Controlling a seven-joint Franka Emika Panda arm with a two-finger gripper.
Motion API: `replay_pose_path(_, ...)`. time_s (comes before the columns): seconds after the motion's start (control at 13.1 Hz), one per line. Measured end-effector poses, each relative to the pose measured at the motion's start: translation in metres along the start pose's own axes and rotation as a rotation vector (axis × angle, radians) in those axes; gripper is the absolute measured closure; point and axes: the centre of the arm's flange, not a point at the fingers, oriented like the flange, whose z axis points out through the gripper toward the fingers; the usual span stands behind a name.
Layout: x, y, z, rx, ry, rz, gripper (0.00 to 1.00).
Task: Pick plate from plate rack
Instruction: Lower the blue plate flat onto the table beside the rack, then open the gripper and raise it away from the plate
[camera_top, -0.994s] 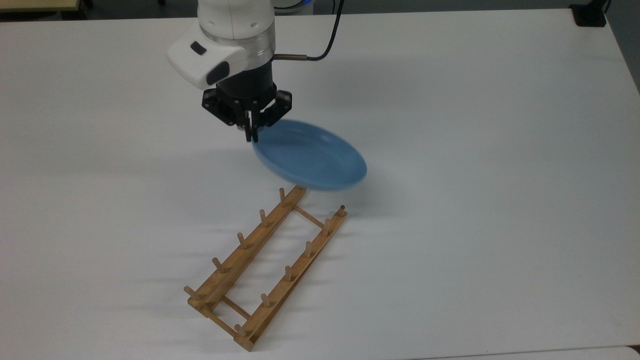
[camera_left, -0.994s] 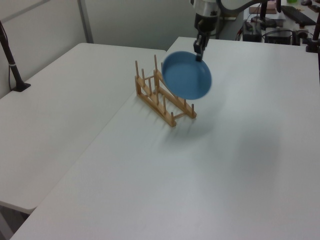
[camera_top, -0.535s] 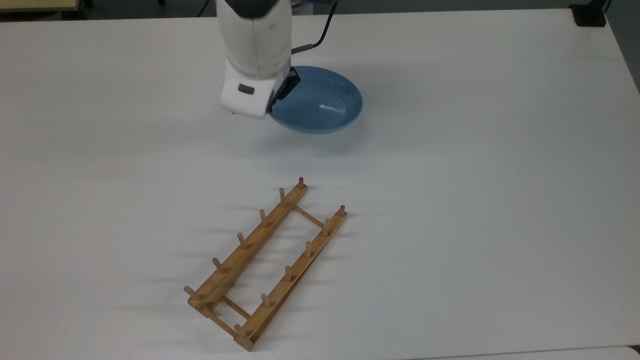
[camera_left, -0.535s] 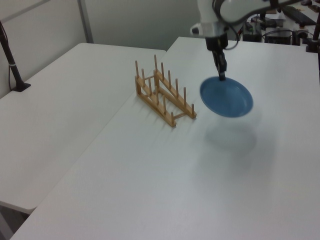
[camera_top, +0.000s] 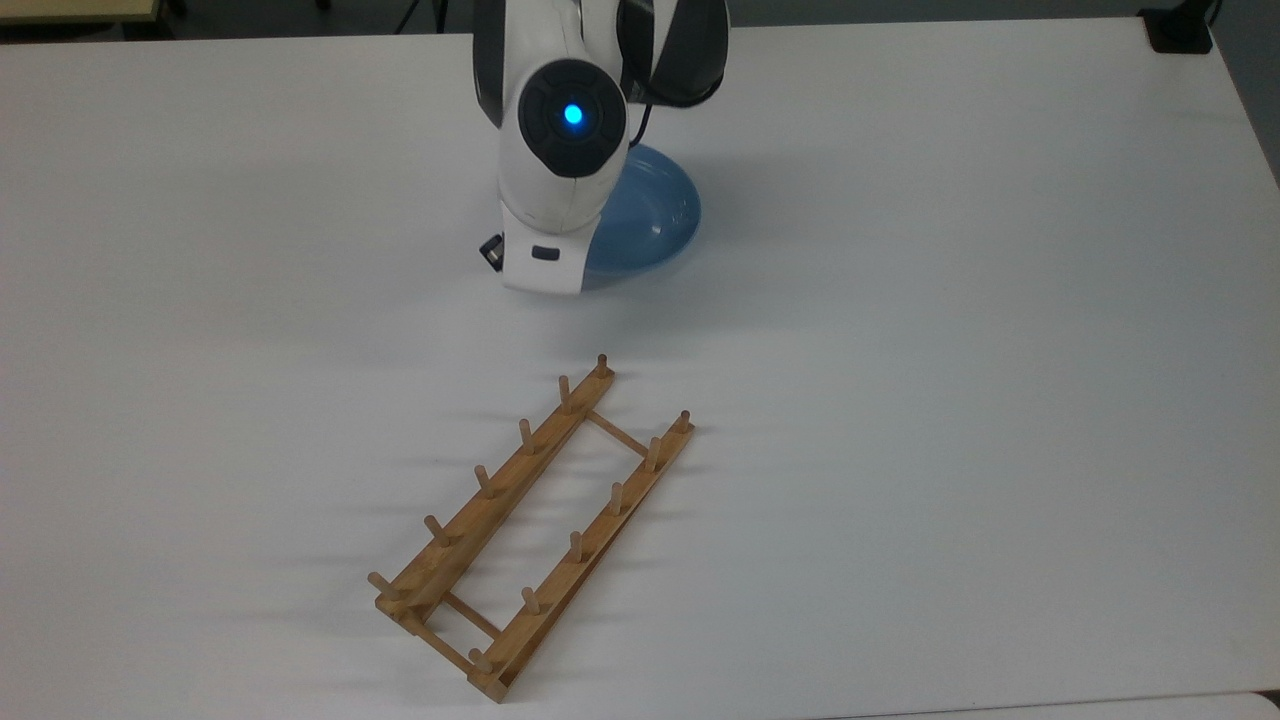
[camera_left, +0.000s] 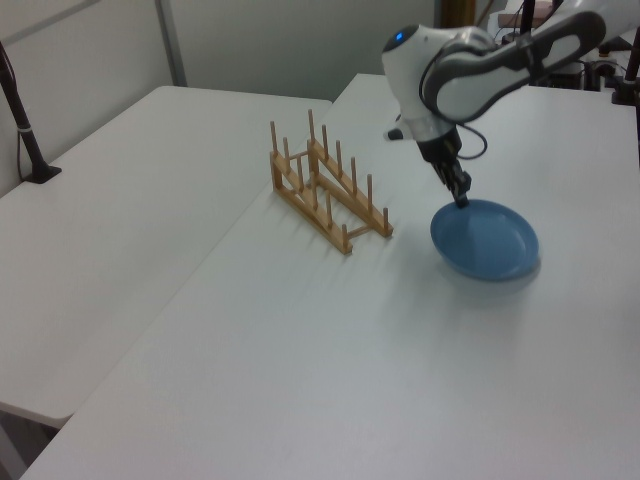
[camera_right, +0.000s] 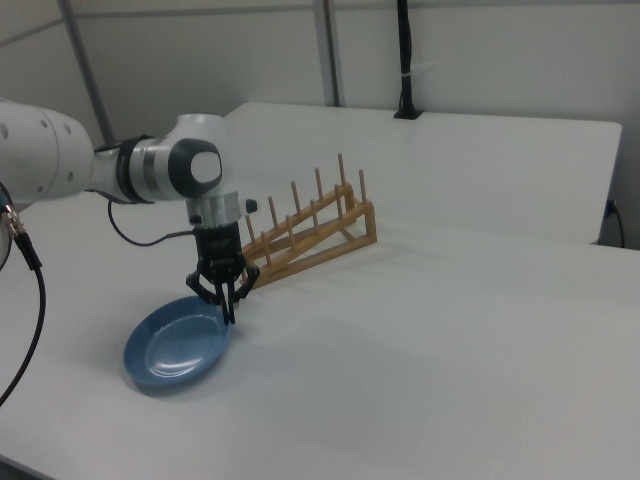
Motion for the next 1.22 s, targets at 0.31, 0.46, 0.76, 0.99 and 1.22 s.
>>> replay_pose_path(0.31,0.005,-0.004,0.019,-0.004,-0.015,-0.103,0.94)
replay_pose_path(0.46,0.004,-0.004,0.019,-0.004,-0.015,-0.101,0.73)
replay_pose_path(0.76,0.001,0.003,-0.008,-0.035,0.03,0.062,0.22)
replay_pose_path(0.99,-0.019,0.004,-0.072,-0.088,0.131,0.283,0.0)
replay_pose_path(1.22,-0.052,-0.005,-0.128,-0.108,0.231,0.557,0.0)
